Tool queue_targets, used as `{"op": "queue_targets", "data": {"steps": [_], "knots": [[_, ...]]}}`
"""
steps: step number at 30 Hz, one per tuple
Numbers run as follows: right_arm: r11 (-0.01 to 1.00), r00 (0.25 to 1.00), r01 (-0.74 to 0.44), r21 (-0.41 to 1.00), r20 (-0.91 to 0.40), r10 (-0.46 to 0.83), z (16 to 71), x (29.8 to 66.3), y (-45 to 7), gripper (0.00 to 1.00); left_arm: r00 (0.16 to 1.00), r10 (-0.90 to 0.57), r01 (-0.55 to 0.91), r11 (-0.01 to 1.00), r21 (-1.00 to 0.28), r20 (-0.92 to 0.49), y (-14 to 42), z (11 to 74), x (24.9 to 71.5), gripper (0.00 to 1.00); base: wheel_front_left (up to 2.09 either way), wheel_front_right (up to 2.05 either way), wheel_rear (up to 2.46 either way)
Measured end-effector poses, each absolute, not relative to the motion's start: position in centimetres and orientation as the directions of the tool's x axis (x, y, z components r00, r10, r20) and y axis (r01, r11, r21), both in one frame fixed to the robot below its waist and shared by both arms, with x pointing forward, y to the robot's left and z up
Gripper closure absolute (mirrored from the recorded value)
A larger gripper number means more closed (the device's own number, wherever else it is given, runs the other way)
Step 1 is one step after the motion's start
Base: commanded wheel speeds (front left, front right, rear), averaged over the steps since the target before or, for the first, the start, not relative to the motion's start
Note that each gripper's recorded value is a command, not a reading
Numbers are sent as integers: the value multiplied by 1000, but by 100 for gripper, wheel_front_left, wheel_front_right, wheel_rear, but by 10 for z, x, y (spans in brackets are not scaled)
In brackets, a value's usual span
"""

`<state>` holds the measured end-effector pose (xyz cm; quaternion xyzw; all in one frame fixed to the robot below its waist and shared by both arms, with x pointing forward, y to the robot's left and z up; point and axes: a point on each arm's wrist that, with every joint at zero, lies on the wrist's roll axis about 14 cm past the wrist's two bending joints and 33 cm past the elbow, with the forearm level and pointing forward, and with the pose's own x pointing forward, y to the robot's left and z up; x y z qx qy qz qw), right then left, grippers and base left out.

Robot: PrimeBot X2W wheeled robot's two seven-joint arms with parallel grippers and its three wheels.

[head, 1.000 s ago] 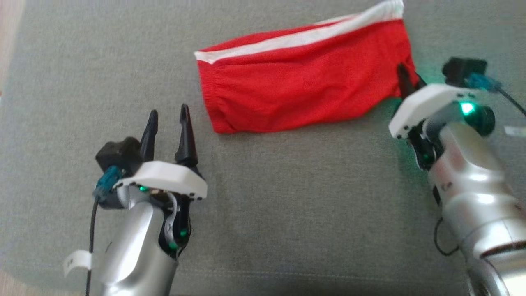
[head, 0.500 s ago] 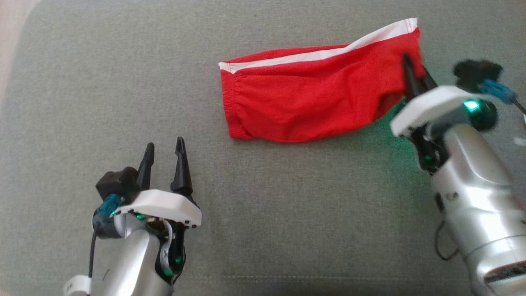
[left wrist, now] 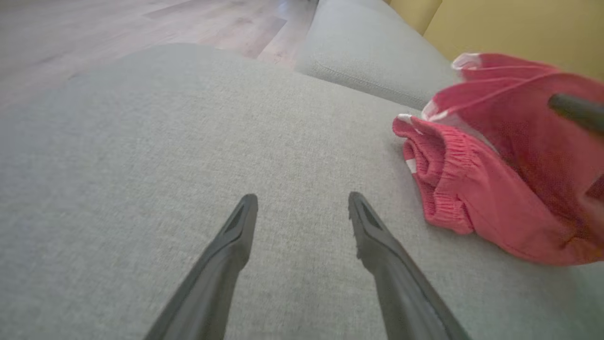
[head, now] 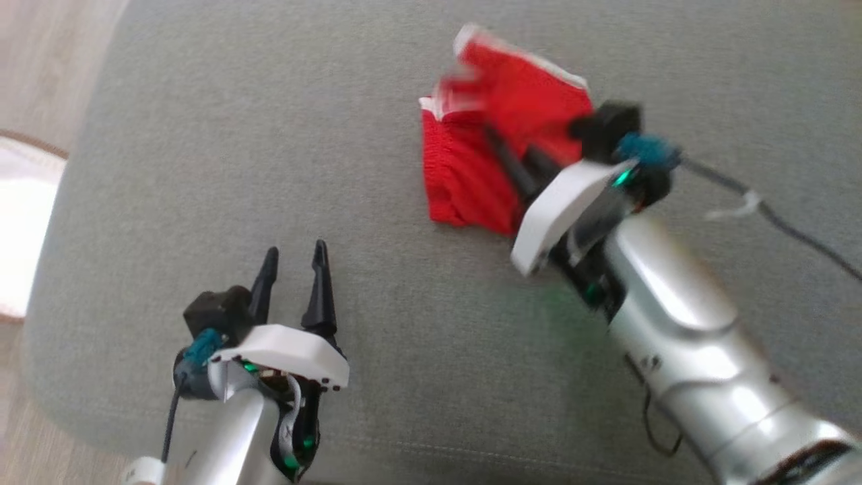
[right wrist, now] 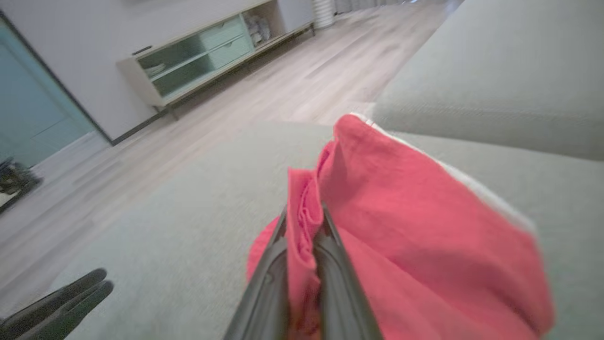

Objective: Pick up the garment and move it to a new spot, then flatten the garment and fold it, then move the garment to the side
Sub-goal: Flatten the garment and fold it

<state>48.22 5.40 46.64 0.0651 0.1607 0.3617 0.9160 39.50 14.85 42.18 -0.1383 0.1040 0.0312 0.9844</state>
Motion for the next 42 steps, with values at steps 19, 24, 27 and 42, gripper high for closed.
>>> {"op": "queue_targets", "data": {"steps": [19, 24, 27, 42], "knots": [[811, 833, -489, 321, -104, 543, 468, 479, -3, 0, 981, -8, -42, 966, -255, -193, 132, 426, 408, 0, 0, 0, 0], [898, 916, -337, 282, -125, 382, 456, 481, -63, 0, 985, -39, -1, 973, -232, -171, 122, 431, 414, 0, 0, 0, 0], [929, 943, -263, 261, -133, 304, 452, 478, -92, 0, 986, -52, 17, 975, -220, -156, 117, 435, 416, 0, 0, 0, 0], [976, 976, -139, 166, -144, 164, 444, 433, -144, 0, 990, -43, 19, 984, -178, -135, 121, 443, 403, 0, 0, 0, 0]]}}
